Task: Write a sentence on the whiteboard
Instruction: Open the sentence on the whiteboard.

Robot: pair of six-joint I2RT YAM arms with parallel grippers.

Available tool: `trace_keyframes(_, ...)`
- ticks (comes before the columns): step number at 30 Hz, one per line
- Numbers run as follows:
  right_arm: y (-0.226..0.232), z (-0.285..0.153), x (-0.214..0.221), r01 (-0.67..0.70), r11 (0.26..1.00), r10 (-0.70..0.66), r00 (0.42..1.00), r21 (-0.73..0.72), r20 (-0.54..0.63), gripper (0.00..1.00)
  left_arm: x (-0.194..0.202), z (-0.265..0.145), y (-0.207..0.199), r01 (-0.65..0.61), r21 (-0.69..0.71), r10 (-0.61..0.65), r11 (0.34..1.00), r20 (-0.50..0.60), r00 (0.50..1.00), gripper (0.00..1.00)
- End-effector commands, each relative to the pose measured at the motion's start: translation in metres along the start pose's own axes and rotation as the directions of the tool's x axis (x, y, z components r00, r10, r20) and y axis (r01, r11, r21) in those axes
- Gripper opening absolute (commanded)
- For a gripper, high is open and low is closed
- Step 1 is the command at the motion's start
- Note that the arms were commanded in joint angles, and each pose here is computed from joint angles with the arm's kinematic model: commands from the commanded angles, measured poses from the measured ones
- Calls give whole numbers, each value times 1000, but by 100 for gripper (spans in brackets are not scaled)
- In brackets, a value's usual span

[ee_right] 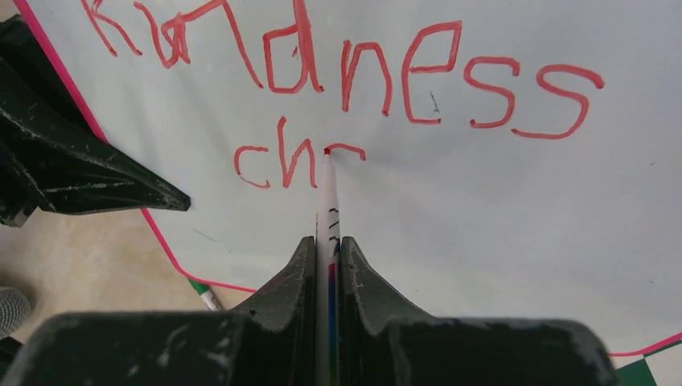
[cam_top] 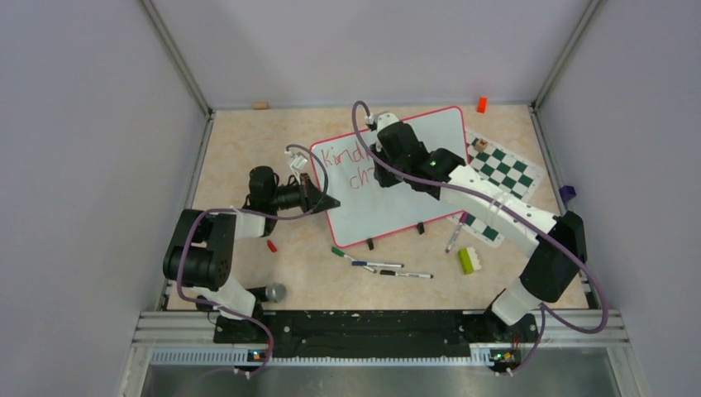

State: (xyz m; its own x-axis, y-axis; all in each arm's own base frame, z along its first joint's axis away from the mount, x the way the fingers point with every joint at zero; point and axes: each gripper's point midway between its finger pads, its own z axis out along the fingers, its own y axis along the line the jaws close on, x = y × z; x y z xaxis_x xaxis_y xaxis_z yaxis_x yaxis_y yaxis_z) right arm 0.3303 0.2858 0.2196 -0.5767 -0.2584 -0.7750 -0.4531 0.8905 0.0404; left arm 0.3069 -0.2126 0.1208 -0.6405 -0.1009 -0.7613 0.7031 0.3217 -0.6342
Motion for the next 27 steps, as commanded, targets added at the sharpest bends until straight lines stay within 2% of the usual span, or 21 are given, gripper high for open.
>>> trace_keyframes(1,5,0,4,15,999,-16,1000,-46,-5,0,27,-4,46,11,-204,-15,979,-16,1000,0)
trace_keyframes(7,-4,-1,15,36,999,-36,998,-10,-51,0,27,-4,47,11,-205,-15,979,-16,1000,0)
trace_keyframes(14,-20,-2,0,30,995,-29,1000,95,-11,0,27,-4,46,11,-205,-15,979,-16,1000,0)
trace_keyframes(27,-18,0,-26,31,994,-34,999,101,36,0,27,-4,47,10,-206,-14,979,-16,1000,0)
